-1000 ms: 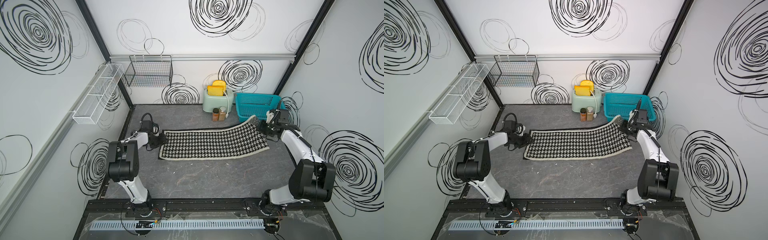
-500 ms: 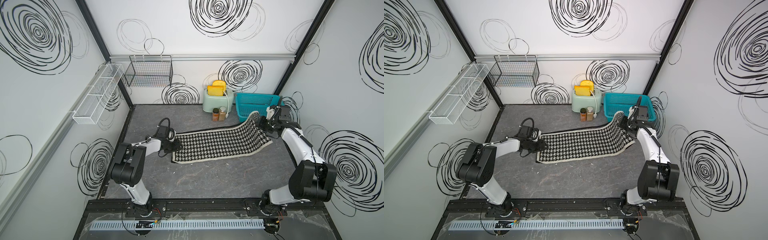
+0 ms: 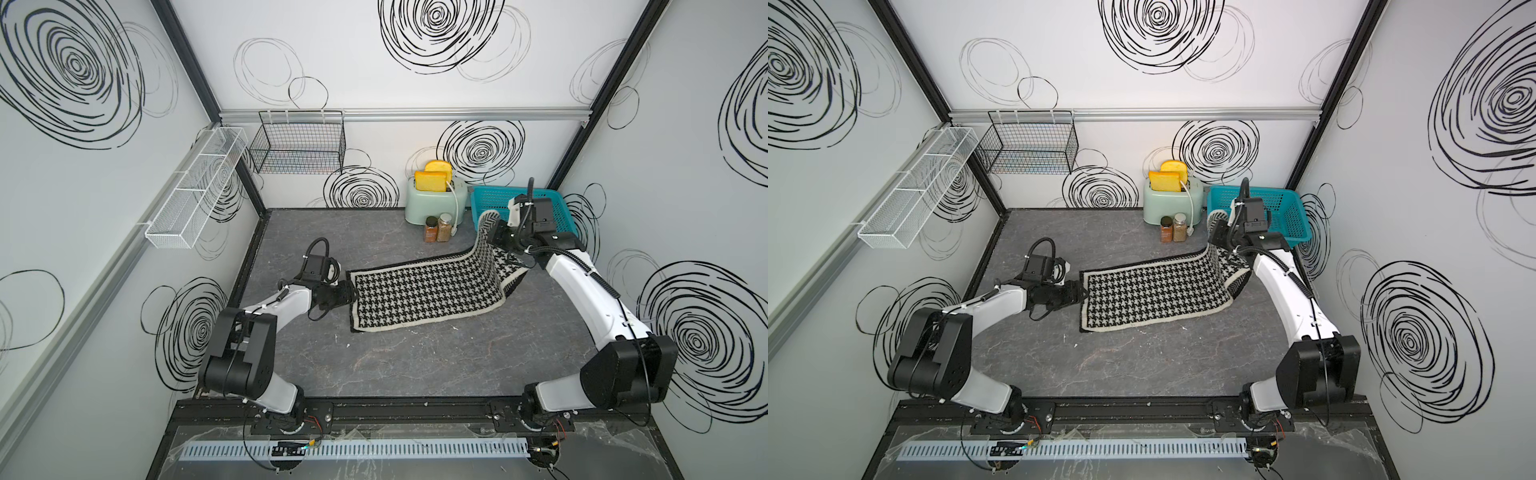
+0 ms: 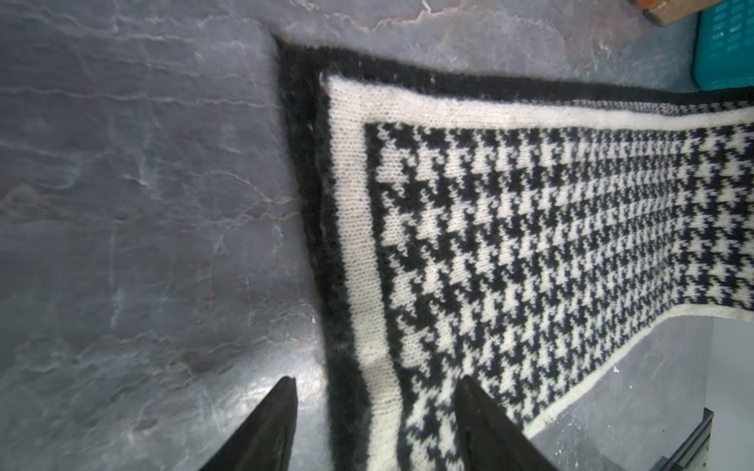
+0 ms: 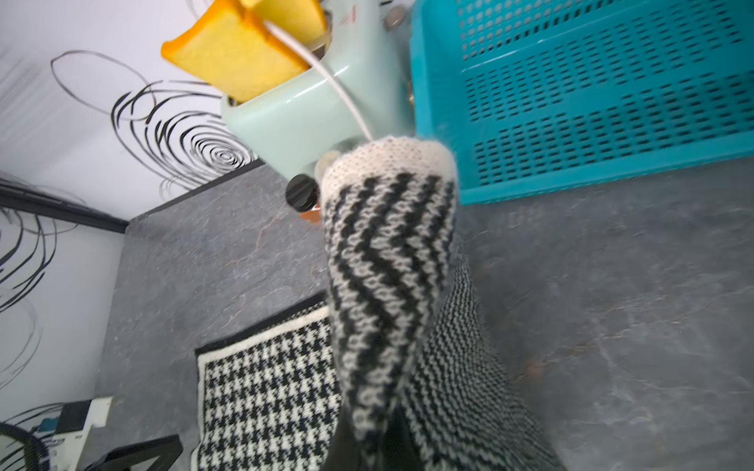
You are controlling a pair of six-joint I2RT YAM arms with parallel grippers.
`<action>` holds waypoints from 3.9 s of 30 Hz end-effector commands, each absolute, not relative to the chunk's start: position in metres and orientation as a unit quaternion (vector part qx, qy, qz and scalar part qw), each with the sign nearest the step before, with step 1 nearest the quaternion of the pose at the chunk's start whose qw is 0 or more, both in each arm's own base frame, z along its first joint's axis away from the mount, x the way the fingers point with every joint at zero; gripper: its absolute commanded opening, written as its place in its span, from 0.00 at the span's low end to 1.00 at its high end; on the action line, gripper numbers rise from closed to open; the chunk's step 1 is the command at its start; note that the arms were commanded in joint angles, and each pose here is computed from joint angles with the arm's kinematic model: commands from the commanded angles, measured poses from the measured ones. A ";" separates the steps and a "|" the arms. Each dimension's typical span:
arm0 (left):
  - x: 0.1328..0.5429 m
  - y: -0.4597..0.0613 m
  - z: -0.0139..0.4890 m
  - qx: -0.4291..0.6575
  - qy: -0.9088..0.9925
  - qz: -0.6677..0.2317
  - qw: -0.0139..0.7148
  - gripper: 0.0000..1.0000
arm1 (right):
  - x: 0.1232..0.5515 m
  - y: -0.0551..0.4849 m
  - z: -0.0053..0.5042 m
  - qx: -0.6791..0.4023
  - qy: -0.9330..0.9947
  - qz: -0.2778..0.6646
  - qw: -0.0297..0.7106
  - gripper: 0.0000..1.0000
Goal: Roll up the scarf and place it into the basket
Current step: Fold the scarf at the center of the board.
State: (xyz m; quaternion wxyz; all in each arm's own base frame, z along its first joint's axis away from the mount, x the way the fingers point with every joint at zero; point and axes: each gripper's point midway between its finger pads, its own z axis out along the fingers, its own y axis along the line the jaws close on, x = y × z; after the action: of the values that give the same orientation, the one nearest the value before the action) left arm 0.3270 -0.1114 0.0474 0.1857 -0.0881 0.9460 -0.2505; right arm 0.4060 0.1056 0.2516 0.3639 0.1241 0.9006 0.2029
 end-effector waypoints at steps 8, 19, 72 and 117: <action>0.301 -0.109 0.028 -0.116 0.937 -0.296 0.142 0.59 | 0.376 0.246 0.239 0.142 0.885 0.325 0.303 0.00; 0.290 -0.100 0.024 -0.128 0.937 -0.296 0.133 0.54 | 0.359 0.334 0.182 0.135 0.893 0.365 0.228 0.00; 0.277 -0.111 0.021 -0.143 0.932 -0.308 0.125 0.35 | 0.346 0.460 0.120 0.120 0.850 0.500 0.113 0.00; 0.299 -0.141 0.142 -0.103 0.901 -0.361 0.220 0.35 | 0.247 0.428 0.058 -0.064 0.874 0.478 -0.054 0.28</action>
State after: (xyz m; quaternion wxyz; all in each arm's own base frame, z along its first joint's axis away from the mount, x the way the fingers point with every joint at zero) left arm 0.3128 -0.1201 0.1416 0.2412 -0.0962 0.9085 -0.3273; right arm 0.2583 0.4345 0.0594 -0.0321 -0.0484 0.8753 0.4802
